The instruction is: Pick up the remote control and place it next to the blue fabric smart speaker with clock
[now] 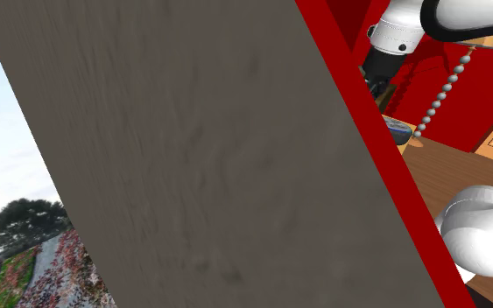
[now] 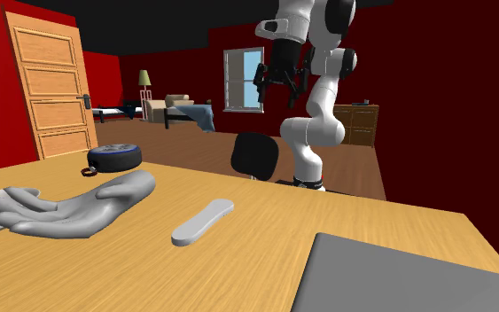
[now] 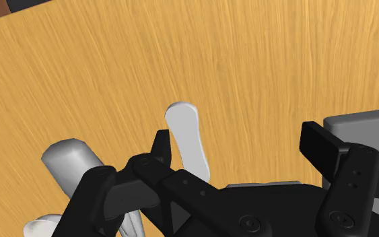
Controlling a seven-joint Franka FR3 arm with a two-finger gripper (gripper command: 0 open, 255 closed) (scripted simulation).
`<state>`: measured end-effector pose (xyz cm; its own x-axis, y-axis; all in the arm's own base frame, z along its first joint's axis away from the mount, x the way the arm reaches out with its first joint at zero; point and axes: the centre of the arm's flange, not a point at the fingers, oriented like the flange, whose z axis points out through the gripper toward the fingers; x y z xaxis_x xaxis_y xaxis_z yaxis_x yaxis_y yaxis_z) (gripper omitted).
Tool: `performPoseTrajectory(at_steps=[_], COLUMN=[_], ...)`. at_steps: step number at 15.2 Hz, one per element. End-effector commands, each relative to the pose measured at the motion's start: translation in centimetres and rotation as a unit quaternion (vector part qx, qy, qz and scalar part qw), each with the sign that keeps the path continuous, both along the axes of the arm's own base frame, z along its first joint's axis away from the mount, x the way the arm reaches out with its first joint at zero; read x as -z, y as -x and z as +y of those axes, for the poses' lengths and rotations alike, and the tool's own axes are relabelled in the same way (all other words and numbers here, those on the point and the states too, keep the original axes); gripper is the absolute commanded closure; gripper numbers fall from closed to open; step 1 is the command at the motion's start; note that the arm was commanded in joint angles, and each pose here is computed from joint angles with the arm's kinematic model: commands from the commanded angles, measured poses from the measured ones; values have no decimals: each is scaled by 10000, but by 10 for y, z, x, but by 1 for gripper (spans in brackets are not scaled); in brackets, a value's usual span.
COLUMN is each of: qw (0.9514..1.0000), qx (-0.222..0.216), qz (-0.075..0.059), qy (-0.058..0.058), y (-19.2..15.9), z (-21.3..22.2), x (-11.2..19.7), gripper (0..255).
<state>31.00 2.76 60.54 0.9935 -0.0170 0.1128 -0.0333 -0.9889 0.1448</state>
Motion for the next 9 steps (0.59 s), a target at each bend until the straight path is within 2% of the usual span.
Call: performPoseTrajectory(at_steps=[1, 9], qw=[10000, 9993], qx=[0, -218], qz=[0, 211], qy=[0, -197], y=[0, -73], z=[0, -41], x=[0, 72], gripper=[0, 0])
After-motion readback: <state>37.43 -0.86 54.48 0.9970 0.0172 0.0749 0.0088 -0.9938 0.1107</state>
